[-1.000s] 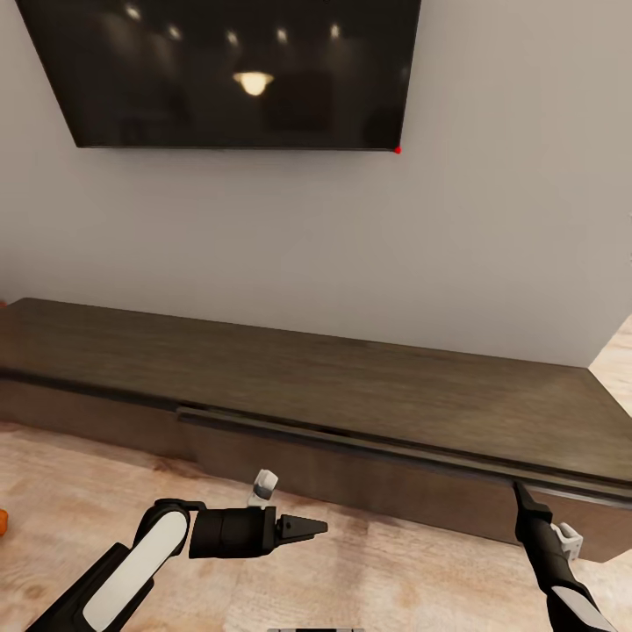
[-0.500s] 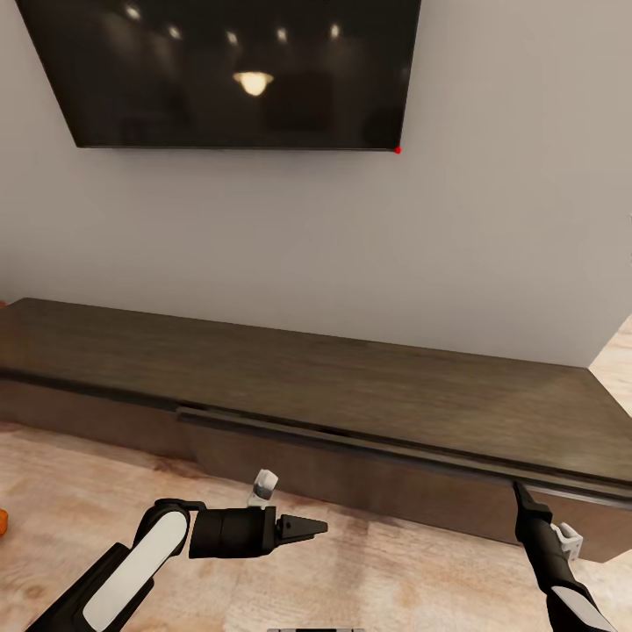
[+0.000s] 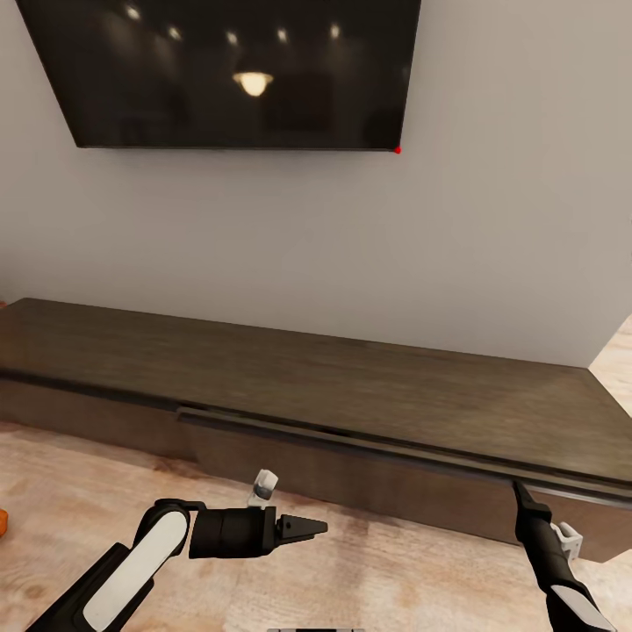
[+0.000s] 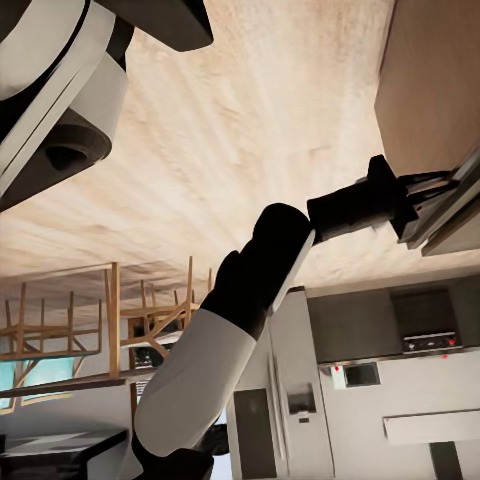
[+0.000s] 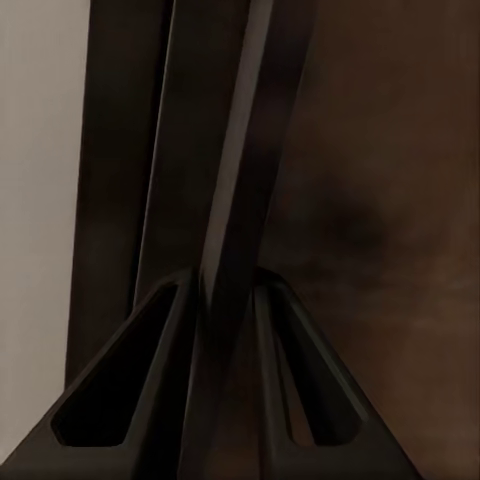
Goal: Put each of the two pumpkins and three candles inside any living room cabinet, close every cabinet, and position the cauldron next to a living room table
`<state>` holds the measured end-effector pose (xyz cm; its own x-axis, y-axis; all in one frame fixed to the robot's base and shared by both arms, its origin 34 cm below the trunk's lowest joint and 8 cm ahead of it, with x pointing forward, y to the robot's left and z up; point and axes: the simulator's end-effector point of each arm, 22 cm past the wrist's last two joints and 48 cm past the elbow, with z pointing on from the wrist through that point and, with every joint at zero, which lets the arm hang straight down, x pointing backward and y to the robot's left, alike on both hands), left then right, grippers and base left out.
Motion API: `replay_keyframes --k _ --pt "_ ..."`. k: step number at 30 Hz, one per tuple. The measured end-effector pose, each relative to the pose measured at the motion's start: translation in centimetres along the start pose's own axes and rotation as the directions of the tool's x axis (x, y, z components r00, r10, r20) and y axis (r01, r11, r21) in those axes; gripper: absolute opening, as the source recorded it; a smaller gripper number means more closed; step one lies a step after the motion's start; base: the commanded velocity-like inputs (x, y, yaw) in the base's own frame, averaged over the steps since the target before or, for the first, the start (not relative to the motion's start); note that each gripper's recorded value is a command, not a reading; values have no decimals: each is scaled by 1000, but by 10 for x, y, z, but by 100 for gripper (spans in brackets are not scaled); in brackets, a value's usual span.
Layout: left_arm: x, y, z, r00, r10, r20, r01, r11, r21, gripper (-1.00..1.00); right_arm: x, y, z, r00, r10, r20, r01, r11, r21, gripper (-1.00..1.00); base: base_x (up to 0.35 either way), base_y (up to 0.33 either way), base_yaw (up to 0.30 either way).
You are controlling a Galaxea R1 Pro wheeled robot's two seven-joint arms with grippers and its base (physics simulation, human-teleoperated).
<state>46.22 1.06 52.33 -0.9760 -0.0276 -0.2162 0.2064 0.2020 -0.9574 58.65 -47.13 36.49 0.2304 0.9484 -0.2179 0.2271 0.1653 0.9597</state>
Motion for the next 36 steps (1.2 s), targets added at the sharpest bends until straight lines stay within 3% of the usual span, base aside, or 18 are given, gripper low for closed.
replay_keyframes --k 12,25,36 --pt "0 0 0 1000 0 0 0 1000 0 100 0 0 0 1000 -4 3 4 1000 0 -100 -8 0 0" --pt "0 1 -1 1000 1 1 -1 1000 -3 100 7 2 4 997 -81 -17 82 997 7 -100 -115 0 0" --pt "0 1 0 1000 1 1 -1 1000 -4 100 7 2 4 996 -89 -20 89 996 8 -100 -107 24 0"
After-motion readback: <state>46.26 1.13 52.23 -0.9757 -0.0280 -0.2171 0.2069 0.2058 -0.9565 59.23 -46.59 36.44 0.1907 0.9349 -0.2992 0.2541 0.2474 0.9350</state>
